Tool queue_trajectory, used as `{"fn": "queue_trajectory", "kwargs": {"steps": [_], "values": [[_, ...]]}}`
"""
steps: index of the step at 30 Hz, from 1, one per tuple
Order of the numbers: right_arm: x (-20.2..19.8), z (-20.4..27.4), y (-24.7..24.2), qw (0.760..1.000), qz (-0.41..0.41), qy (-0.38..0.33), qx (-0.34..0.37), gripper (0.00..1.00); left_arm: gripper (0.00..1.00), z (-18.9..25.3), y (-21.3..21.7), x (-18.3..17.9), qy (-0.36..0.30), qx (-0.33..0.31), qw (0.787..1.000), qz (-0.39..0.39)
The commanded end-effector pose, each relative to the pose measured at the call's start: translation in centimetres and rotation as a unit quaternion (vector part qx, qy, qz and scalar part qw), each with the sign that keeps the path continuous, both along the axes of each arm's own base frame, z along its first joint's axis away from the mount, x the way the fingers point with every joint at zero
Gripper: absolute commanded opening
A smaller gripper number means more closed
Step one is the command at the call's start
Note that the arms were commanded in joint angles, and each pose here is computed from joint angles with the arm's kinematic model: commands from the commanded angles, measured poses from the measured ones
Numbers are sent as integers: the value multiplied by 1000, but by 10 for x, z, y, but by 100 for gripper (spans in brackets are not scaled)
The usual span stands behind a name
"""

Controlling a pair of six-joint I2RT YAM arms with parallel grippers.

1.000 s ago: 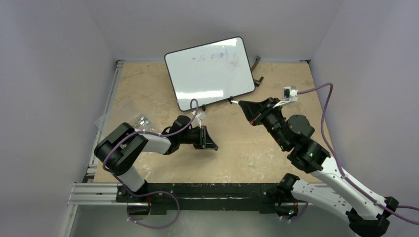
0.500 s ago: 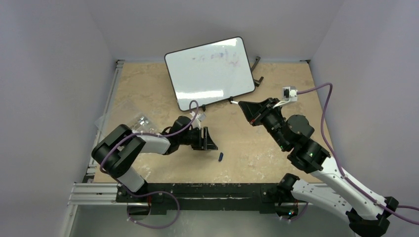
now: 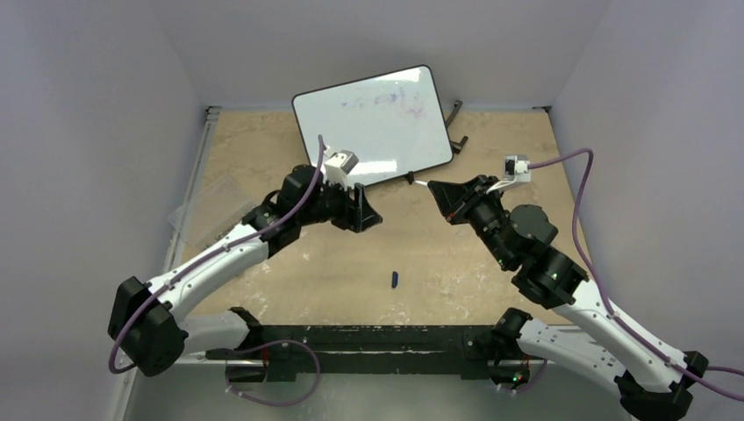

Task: Write a sentence on the whiteboard
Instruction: Place the pen cap at the center of the board, then move the whiteboard to the center of the board.

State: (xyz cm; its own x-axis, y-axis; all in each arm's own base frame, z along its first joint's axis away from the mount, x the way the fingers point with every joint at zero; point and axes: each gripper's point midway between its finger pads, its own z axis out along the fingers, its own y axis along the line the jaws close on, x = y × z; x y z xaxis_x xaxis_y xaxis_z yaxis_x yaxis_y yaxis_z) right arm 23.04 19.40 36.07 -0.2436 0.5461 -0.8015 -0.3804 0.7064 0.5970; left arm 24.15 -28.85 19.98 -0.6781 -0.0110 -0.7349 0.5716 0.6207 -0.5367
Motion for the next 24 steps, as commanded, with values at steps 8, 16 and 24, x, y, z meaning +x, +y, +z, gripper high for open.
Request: {"fn": "queue_trajectory", "kwargs": {"steps": [8, 16, 24], "values": [[-2, 11, -9, 1000, -12, -13, -7, 0, 60, 109, 17, 119, -54, 28, 995, 78], [-8, 5, -8, 1000, 3, -8, -7, 0, 59, 123, 52, 227, -25, -18, 991, 133], [-7, -6, -1, 1000, 15, 1, -19, 0, 58, 105, 113, 267, -16, -106, 986, 128]]}}
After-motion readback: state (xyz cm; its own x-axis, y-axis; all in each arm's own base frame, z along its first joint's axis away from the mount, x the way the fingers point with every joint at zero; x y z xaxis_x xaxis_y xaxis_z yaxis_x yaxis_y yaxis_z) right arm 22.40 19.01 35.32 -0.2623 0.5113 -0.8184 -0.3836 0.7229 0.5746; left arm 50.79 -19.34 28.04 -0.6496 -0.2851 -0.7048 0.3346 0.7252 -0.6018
